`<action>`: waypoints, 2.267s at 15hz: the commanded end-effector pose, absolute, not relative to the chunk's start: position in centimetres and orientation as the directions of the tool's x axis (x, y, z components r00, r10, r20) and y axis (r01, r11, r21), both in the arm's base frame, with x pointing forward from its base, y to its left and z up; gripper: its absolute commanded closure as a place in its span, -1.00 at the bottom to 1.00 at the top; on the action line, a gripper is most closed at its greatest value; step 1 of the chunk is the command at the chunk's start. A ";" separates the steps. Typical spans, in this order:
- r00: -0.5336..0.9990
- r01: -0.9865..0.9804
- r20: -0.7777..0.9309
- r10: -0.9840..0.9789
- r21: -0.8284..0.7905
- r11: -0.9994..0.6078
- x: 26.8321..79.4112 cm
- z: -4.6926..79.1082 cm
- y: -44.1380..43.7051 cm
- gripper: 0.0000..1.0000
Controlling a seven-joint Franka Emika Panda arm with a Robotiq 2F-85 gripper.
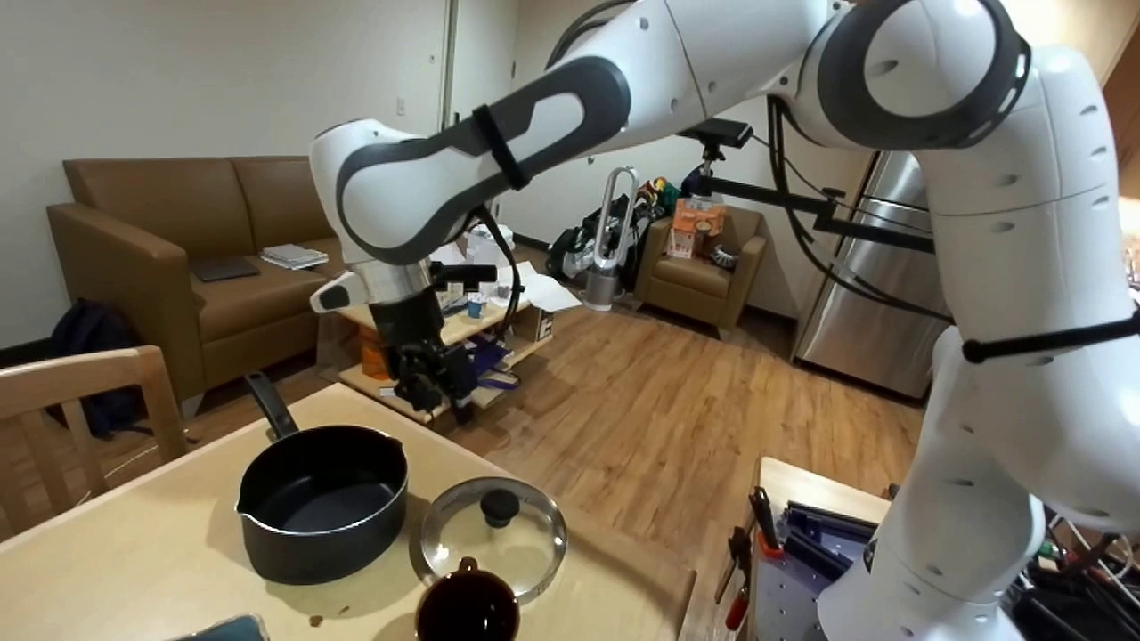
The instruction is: Remove the spoon from the bowl and put it in the mug
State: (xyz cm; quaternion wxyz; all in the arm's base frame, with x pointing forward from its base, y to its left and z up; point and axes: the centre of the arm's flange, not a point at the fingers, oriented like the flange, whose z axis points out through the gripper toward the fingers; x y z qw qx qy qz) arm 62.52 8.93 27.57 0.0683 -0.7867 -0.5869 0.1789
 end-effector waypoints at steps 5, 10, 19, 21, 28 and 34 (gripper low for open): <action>0.012 0.966 -0.273 0.962 -0.246 -0.082 64.0 28.3 8.6 -1.00; -0.205 0.972 -0.287 0.936 -0.175 0.159 66.0 26.3 11.5 -1.00; -0.494 0.855 -0.164 0.854 0.089 0.512 69.6 25.7 14.2 -1.00; -0.556 0.812 -0.124 0.822 0.127 0.569 70.5 26.3 15.2 -1.00; -0.566 0.809 -0.121 0.815 0.108 0.578 69.7 26.1 16.6 -1.00; -0.669 0.739 0.090 0.737 0.179 0.649 71.6 26.8 19.5 -1.00</action>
